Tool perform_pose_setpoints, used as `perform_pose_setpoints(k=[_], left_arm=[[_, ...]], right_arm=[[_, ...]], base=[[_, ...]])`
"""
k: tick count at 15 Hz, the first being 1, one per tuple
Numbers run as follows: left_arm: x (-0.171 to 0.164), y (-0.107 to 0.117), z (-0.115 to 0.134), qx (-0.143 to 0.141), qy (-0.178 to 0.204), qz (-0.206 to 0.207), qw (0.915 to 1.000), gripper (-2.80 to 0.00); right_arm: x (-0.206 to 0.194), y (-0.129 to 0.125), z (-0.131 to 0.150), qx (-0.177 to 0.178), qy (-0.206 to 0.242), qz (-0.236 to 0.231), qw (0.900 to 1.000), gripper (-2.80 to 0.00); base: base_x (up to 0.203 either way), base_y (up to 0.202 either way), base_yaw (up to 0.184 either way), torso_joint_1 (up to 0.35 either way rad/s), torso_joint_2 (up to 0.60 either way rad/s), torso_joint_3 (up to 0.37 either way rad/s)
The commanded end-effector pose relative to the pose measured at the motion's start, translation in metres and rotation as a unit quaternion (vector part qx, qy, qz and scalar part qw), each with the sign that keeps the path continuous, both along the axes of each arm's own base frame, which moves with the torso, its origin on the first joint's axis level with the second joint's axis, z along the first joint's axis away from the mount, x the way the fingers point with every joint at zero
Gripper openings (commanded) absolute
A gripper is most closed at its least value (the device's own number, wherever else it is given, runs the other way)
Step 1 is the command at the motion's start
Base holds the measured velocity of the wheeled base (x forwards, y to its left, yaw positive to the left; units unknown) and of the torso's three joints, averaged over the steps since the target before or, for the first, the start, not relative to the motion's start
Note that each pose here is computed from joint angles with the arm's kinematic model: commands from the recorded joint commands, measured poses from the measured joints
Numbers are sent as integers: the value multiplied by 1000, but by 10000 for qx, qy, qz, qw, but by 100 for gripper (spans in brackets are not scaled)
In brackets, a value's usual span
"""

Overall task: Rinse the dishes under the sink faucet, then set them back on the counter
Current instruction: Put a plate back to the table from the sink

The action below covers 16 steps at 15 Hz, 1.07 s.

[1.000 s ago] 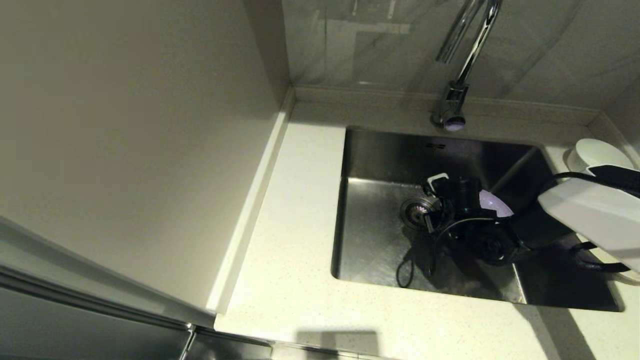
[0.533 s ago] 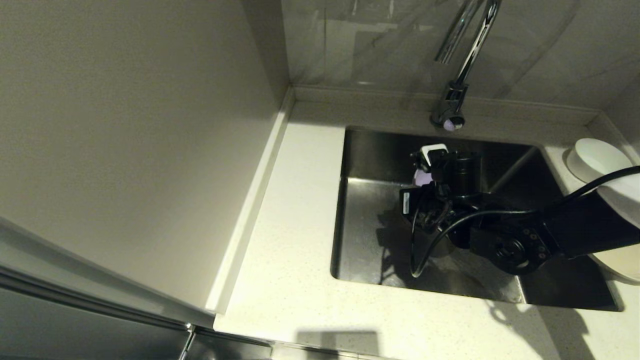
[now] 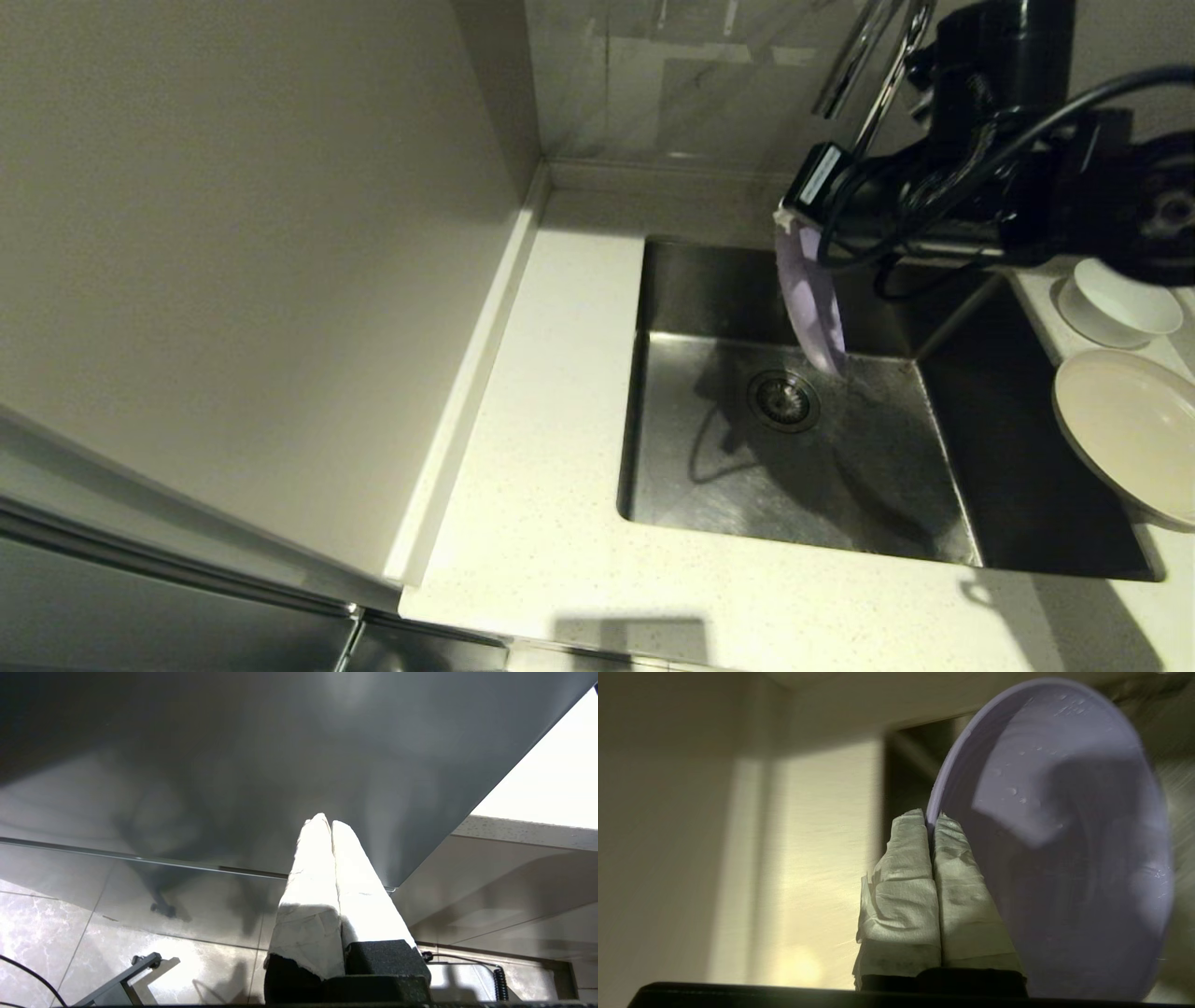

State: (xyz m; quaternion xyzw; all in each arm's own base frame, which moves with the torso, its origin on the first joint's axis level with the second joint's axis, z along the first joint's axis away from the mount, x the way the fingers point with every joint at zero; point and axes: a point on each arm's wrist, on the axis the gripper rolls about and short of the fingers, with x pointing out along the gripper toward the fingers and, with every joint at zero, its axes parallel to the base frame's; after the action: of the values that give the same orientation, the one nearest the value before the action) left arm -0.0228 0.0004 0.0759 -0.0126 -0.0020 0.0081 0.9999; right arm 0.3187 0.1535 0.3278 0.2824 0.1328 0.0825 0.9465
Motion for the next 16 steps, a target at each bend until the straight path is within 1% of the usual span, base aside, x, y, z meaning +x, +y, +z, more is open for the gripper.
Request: perform_pose_setpoints(k=[1,2,3,5,6,7,8,9,10,12,14,15,16], left_arm=[[0,0,0,-5,-19,3,10000,-280],[0,0,0,-5,-19,3,10000,-280],[0,0,0,-5,-19,3,10000,-280],[0,0,0,2,-19,4,10000,-280],[0,0,0,3,-19,4,10000,-280],[0,0,0,-5,-20,3,10000,-280],[0,0,0,-5,-20,3,10000,-280],[0,0,0,-5,-19,3,10000,-280],[0,0,0,-5,-19,3,10000,-280],[0,0,0,-5,-19,3,10000,-280],[0,0,0,-5,-19,3,10000,-280],[0,0,0,-5,-19,3,10000,-280],[0,0,0,-5,-19,3,10000,-280]], right_arm=[[-26,-18,15,1163,1564,406,9800,-280],[-28,-20,14,1499,1883,481,9694,-280],[-28,-21,5,1511,2113,453,9646,-280],[-27,-21,-34,1332,2840,268,9491,-280],[-28,-25,-41,1307,2975,193,9455,-280],[-28,-31,-39,1351,2963,132,9454,-280],[-28,-37,-33,1384,2885,93,9474,-280],[-28,-40,-35,1296,2885,85,9486,-280],[-32,-45,-33,1228,2801,91,9521,-280],[-35,-47,-26,1237,2653,141,9561,-280],[-43,-51,1,1350,2303,254,9634,-280],[-46,-50,2,1186,2278,336,9659,-280],[-50,-51,-2,809,2271,395,9697,-280]], base=[[0,0,0,0,0,0],[0,0,0,0,0,0],[0,0,0,0,0,0],[0,0,0,0,0,0],[0,0,0,0,0,0],[0,0,0,0,0,0],[0,0,0,0,0,0],[0,0,0,0,0,0],[0,0,0,0,0,0],[0,0,0,0,0,0],[0,0,0,0,0,0],[0,0,0,0,0,0],[0,0,0,0,0,0]])
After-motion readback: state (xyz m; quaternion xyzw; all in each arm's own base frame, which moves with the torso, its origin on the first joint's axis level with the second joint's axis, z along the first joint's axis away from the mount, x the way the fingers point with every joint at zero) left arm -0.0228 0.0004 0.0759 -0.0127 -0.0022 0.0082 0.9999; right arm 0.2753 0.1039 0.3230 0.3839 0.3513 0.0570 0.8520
